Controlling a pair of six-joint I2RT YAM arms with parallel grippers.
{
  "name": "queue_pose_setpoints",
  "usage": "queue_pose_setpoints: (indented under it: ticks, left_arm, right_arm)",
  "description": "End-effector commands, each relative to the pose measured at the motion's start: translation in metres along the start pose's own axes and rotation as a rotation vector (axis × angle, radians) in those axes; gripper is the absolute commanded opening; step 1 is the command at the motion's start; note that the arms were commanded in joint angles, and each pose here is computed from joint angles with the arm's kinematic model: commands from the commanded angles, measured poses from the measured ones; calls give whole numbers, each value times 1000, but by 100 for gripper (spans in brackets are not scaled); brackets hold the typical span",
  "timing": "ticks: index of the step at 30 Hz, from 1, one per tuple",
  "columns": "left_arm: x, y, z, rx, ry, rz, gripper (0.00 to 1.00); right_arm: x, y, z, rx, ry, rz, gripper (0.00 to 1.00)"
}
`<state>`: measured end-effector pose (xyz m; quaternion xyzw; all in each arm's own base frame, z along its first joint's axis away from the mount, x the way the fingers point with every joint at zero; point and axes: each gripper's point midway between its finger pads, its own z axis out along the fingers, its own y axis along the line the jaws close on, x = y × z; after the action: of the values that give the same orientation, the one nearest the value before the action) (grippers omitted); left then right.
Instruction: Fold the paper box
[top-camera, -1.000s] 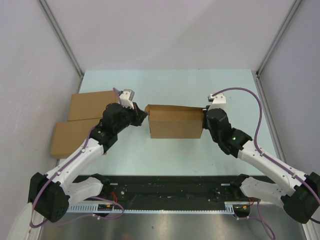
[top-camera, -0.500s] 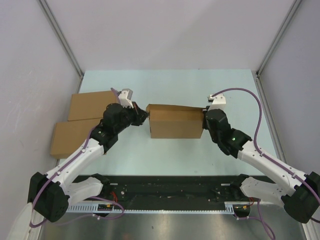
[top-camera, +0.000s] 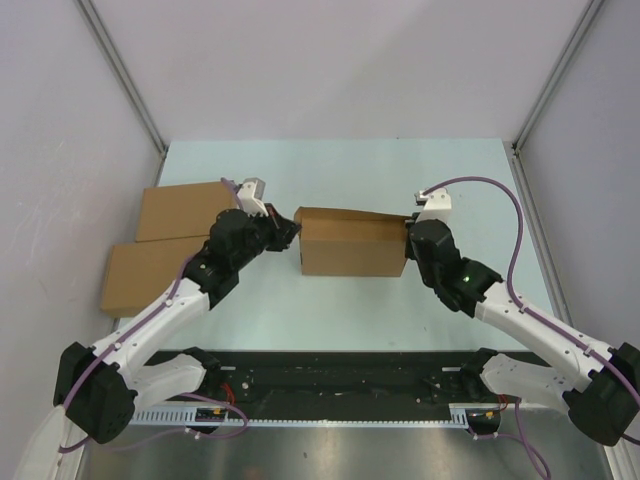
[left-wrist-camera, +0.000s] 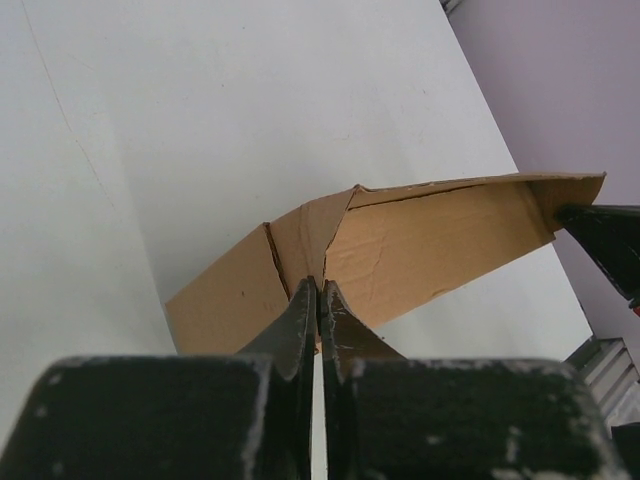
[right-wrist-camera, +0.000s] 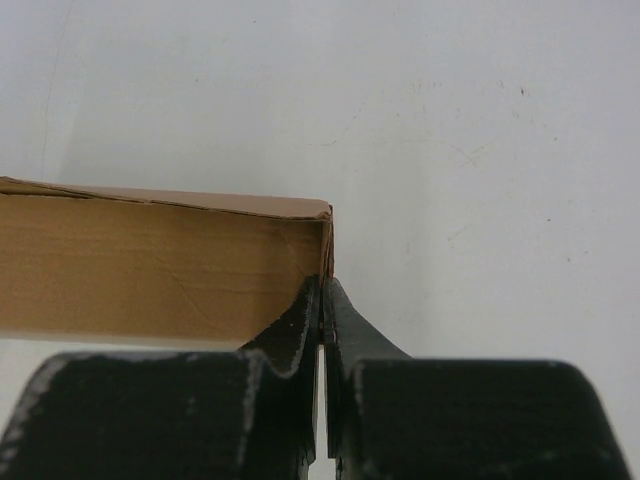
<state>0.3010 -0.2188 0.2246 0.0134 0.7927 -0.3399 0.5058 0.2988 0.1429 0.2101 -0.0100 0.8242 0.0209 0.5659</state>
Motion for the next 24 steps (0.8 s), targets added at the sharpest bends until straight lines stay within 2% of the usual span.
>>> queue_pose_setpoints:
  ticks: [1, 9, 24]
  left_arm:
    - [-6, -23, -4, 83, -39, -65, 0]
    - [0, -18, -3, 57, -36, -122, 0]
    - [19, 23, -8, -103, -95, 96, 1]
  right_arm:
    - [25, 12, -2, -51, 73, -48, 0]
    - [26, 15, -3, -51, 71, -56, 0]
    - [24, 16, -5, -53, 62, -66, 0]
